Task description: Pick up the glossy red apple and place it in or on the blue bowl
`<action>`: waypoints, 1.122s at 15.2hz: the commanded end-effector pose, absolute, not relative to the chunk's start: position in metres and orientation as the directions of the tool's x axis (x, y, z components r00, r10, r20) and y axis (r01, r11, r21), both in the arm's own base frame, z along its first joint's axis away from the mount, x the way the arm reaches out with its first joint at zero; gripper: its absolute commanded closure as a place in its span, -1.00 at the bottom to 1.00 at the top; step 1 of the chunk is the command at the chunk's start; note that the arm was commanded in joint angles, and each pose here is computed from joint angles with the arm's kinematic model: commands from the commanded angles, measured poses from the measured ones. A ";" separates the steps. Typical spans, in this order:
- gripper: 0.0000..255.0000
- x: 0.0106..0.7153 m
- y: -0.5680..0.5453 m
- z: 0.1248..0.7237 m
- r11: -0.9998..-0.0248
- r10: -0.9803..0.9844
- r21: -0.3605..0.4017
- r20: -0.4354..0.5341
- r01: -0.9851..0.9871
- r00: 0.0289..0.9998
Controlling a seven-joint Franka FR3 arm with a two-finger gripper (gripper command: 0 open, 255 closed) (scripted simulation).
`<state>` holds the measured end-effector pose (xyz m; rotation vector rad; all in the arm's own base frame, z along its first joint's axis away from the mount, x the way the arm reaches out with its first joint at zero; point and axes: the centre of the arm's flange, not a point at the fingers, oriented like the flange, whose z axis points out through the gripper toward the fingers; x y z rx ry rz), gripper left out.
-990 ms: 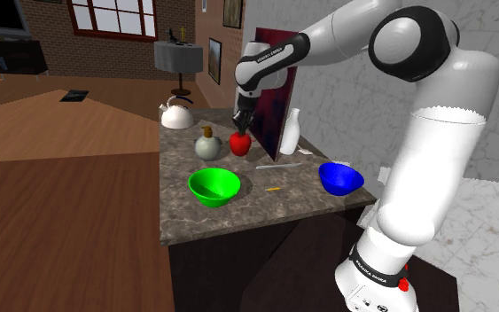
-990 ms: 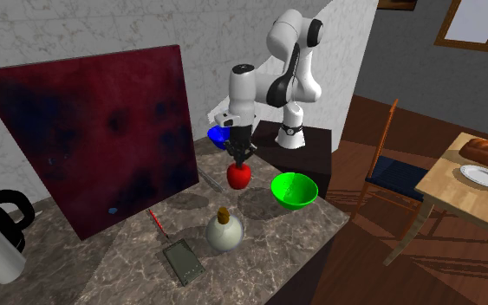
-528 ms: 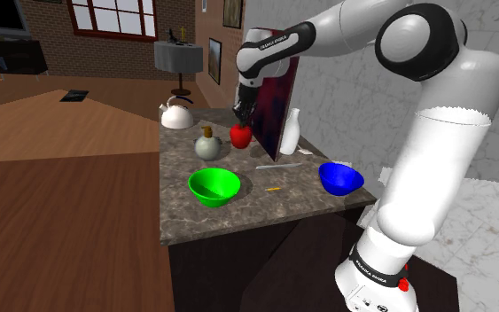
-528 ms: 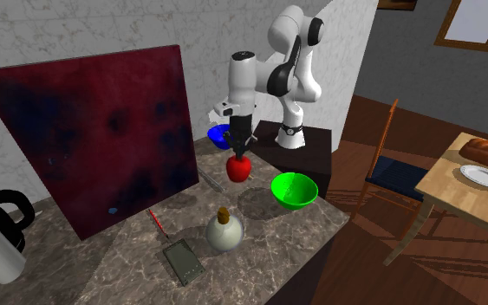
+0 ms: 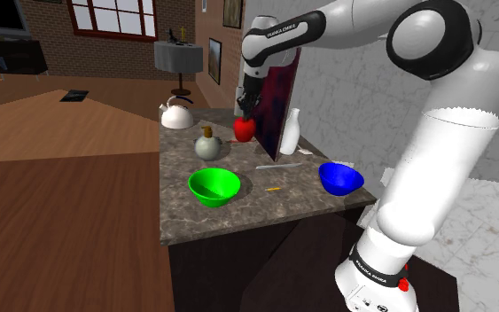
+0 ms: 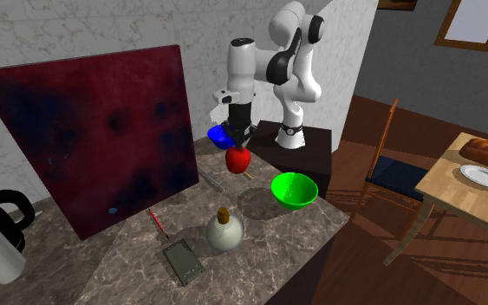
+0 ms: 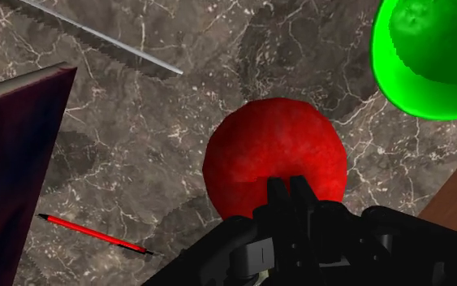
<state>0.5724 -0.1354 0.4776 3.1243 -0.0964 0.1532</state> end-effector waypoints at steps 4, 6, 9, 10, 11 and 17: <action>1.00 0.516 -0.166 0.489 -0.998 -0.061 0.009 0.098 -0.062 0.993; 1.00 0.493 -0.178 0.493 -0.998 -0.061 0.009 0.098 -0.062 0.993; 1.00 0.459 -0.197 0.498 -0.998 -0.061 0.009 0.098 -0.062 0.993; 1.00 0.447 -0.203 0.500 -0.998 -0.061 0.009 0.098 -0.062 0.993; 1.00 0.436 -0.210 0.502 -0.998 -0.061 0.009 0.098 -0.062 0.993; 1.00 0.367 -0.247 0.514 -0.998 -0.061 0.009 0.098 -0.062 0.993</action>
